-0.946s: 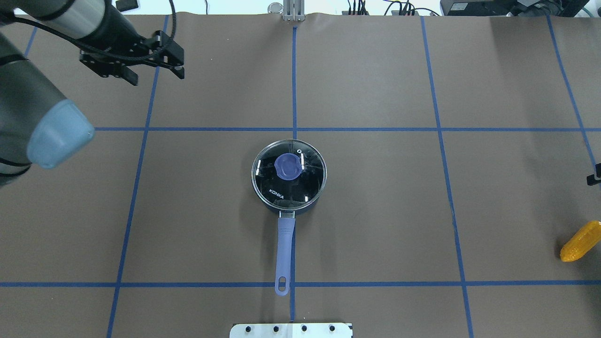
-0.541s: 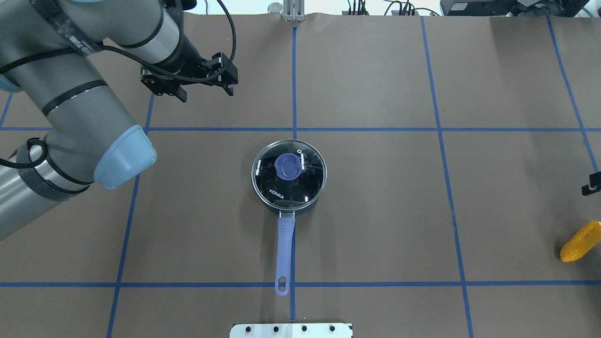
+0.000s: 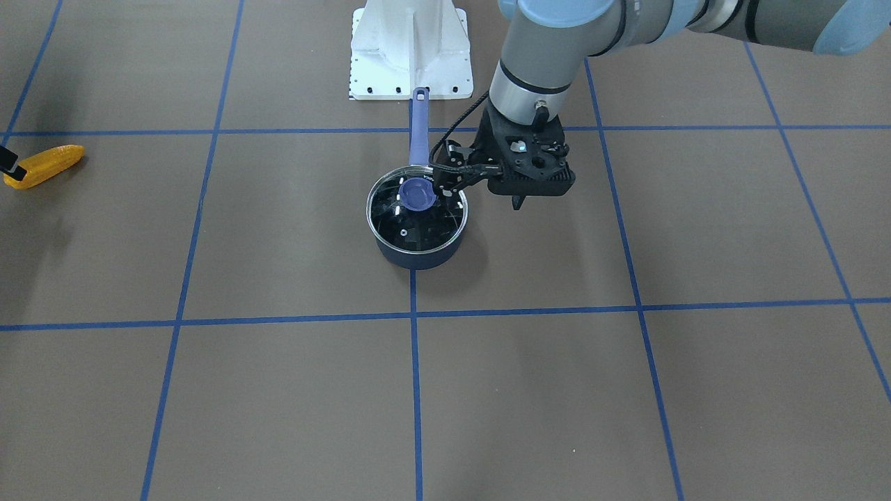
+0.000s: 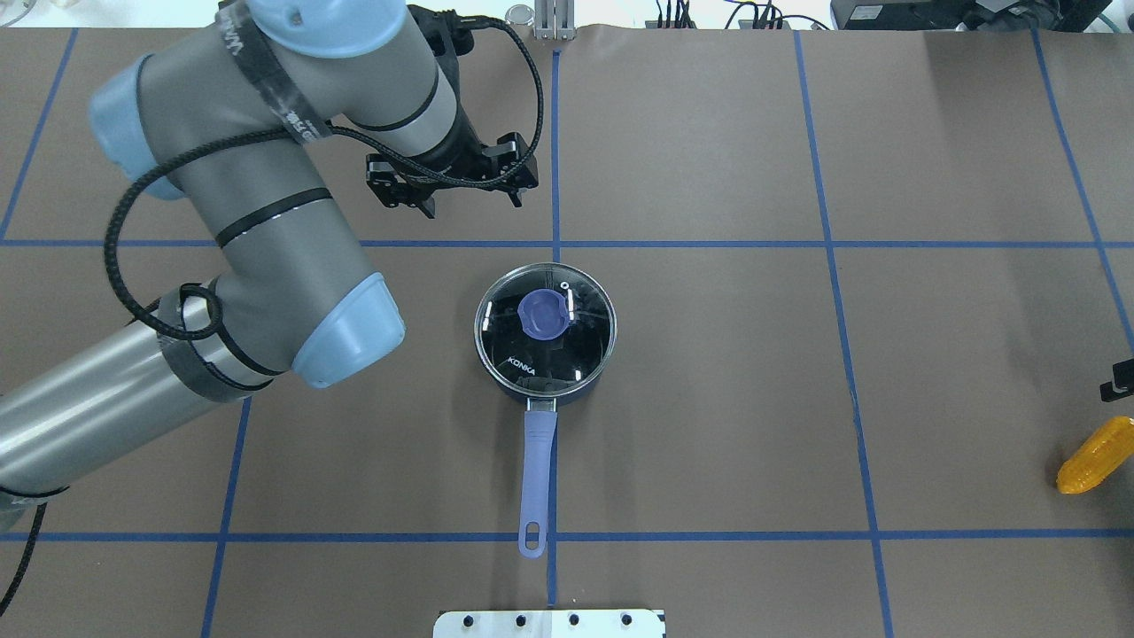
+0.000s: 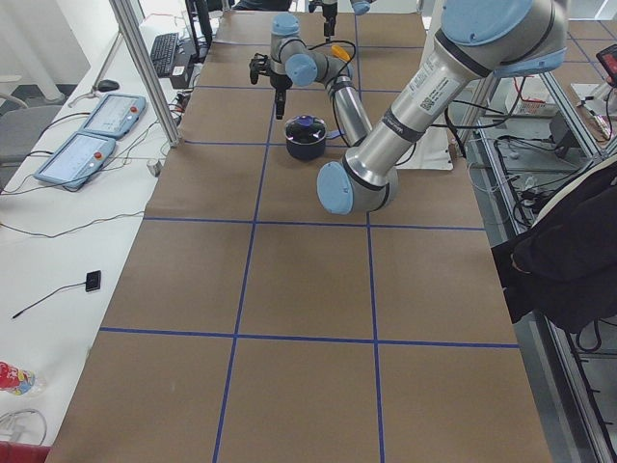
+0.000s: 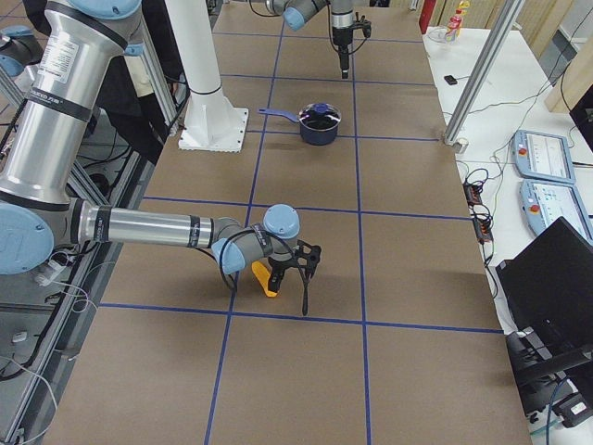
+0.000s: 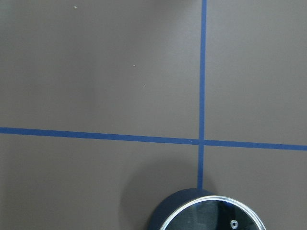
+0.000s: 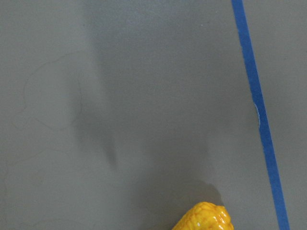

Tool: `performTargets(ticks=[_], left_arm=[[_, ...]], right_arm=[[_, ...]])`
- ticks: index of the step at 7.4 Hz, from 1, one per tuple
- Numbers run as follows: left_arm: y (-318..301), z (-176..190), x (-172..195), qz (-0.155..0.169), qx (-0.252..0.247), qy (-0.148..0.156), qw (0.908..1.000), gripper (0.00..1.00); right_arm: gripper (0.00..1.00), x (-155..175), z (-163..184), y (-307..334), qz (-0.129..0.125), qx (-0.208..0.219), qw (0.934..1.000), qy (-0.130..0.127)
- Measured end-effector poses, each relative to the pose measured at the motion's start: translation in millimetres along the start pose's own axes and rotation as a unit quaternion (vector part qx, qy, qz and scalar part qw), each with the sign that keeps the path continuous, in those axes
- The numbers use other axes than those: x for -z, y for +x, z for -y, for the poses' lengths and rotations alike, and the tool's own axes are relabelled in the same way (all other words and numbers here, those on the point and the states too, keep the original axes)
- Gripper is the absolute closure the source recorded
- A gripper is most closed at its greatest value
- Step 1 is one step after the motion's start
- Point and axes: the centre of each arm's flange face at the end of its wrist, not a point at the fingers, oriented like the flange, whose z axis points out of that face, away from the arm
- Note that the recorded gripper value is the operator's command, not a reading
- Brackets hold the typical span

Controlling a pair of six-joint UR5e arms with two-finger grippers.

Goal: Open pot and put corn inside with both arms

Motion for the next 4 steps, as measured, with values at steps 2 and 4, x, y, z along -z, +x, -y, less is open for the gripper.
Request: performTargets(ticks=[2, 4], left_arm=[[24.0, -11.8, -18.9, 0.009, -0.008, 0.000, 0.9999, 0.02], [32.7, -20.6, -27.4, 0.012, -0.014, -0.002, 0.9998, 0.02]], right_arm=[[0.00, -20.3, -5.3, 19.4, -0.004, 0.002, 1.0000, 0.004], [0.00, -35.2, -9.2, 29.9, 0.002, -0.004, 1.0000, 0.008]])
